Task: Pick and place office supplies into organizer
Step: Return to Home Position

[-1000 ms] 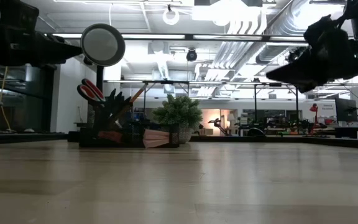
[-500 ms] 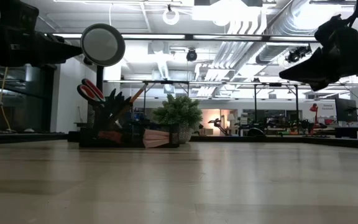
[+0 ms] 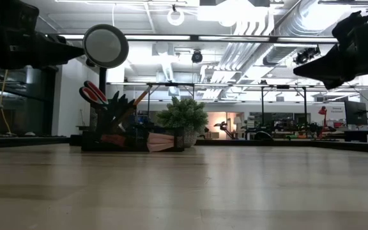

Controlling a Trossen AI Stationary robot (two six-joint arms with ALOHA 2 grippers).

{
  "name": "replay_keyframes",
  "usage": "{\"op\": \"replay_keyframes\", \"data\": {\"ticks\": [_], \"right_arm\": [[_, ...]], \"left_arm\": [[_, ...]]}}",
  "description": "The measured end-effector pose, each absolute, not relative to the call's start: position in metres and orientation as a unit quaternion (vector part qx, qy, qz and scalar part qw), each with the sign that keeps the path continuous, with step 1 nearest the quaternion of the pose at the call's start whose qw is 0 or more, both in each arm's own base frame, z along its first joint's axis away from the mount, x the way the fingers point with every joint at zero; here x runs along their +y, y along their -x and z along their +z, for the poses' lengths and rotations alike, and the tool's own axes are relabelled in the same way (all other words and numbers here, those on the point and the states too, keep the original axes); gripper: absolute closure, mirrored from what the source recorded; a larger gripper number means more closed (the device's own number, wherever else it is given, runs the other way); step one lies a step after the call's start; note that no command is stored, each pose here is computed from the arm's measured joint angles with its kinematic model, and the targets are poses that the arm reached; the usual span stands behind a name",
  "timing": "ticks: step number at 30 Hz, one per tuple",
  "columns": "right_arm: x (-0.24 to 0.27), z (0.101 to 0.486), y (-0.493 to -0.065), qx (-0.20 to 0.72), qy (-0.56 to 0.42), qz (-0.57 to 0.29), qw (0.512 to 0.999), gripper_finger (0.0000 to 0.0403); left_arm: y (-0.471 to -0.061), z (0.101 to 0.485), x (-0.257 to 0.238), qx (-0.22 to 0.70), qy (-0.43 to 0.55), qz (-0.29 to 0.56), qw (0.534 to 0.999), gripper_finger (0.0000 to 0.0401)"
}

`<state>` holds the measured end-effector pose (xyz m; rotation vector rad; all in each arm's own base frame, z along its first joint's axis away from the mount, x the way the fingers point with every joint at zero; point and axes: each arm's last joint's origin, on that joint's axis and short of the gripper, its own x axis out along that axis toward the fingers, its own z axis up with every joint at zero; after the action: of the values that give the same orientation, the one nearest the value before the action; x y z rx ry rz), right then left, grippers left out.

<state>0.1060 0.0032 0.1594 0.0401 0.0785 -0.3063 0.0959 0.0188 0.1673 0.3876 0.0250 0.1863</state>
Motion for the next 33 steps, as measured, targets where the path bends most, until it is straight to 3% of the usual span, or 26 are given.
{"op": "replay_keyframes", "data": {"ticks": [11,24,33], "right_arm": [[0.0034,0.1607,-0.105,0.033,-0.012,-0.147,0.989,0.0403],[0.0034,0.1605,-0.105,0.034,-0.014,-0.146,0.989,0.0402],[0.0034,0.1604,-0.105,0.037,-0.001,-0.146,0.989,0.04]], "left_arm": [[-0.0977,0.1648,0.019,0.027,-0.192,0.087,0.977,0.0398],[-0.0976,0.1656,0.0215,0.017,-0.087,0.132,0.987,0.0398],[-0.0984,0.165,0.0176,0.012,-0.038,0.064,0.997,0.0398]]}}
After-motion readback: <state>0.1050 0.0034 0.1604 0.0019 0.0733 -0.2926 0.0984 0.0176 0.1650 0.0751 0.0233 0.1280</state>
